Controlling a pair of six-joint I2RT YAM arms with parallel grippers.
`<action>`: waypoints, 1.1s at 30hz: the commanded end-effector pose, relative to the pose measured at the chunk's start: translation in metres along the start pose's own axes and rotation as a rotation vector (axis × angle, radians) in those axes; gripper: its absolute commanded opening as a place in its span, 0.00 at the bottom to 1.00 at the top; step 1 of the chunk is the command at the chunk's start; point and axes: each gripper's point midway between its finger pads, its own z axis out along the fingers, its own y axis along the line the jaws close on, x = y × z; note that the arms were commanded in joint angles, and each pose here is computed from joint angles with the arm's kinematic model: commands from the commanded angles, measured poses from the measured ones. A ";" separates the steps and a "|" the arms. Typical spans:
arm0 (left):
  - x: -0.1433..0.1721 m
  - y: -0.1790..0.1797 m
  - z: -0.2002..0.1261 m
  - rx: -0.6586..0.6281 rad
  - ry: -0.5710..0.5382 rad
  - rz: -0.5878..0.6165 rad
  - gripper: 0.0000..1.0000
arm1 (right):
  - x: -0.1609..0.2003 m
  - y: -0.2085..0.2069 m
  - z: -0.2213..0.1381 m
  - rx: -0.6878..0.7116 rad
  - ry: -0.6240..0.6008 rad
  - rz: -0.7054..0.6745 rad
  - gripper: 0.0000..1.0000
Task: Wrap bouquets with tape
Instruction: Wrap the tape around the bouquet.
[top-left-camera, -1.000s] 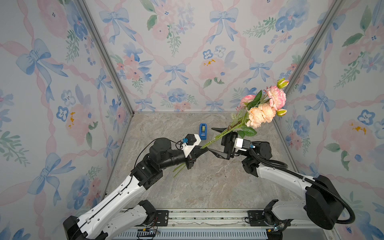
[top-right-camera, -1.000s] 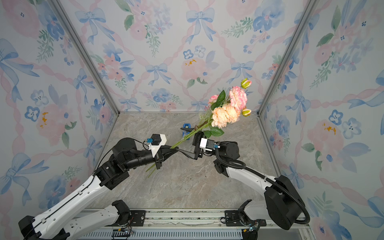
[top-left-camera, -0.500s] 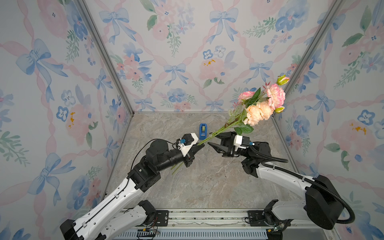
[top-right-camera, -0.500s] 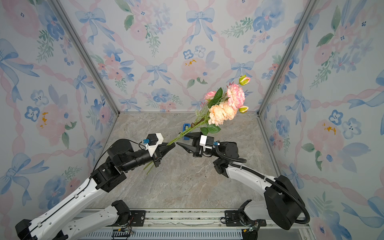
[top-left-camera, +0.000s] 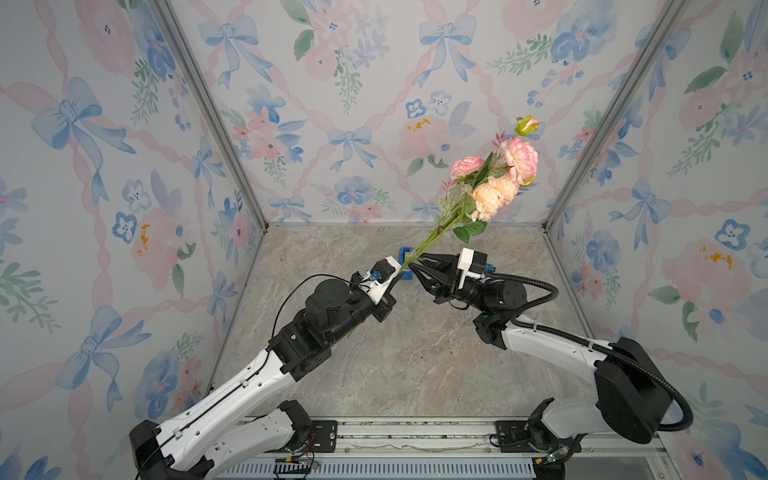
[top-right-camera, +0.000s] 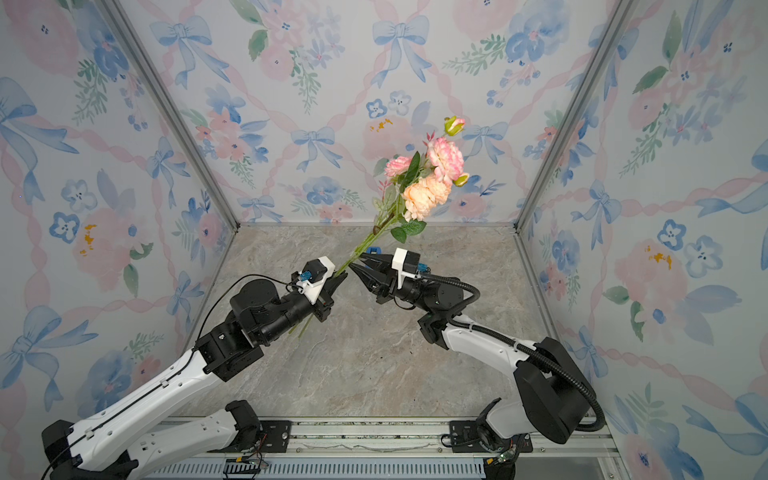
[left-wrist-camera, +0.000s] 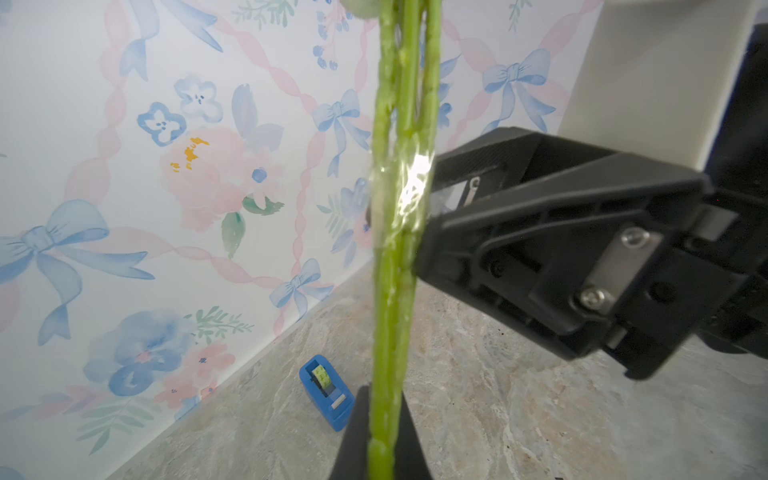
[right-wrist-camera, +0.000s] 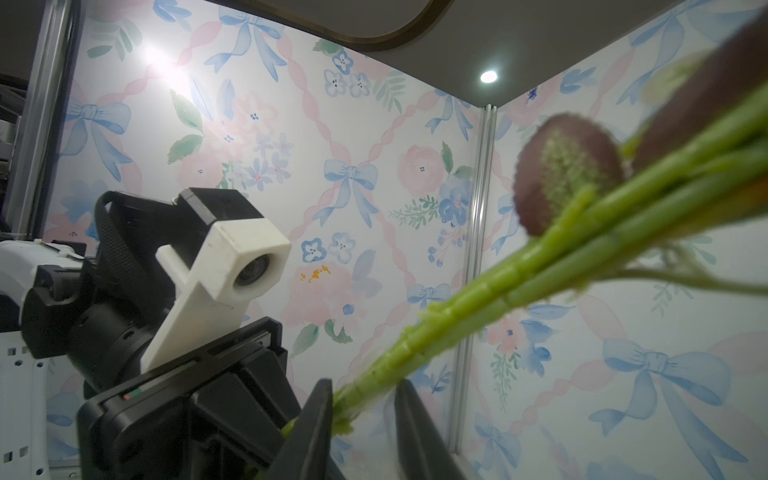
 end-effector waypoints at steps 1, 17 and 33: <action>0.006 0.042 0.001 -0.255 0.048 0.021 0.00 | -0.025 0.018 0.018 -0.046 -0.084 0.053 0.31; 0.036 0.061 0.003 -0.491 0.162 0.200 0.00 | 0.015 -0.031 0.055 0.250 0.113 0.211 0.21; 0.022 0.068 -0.012 -0.446 0.015 0.058 0.00 | 0.001 -0.040 0.015 0.455 0.266 0.106 0.35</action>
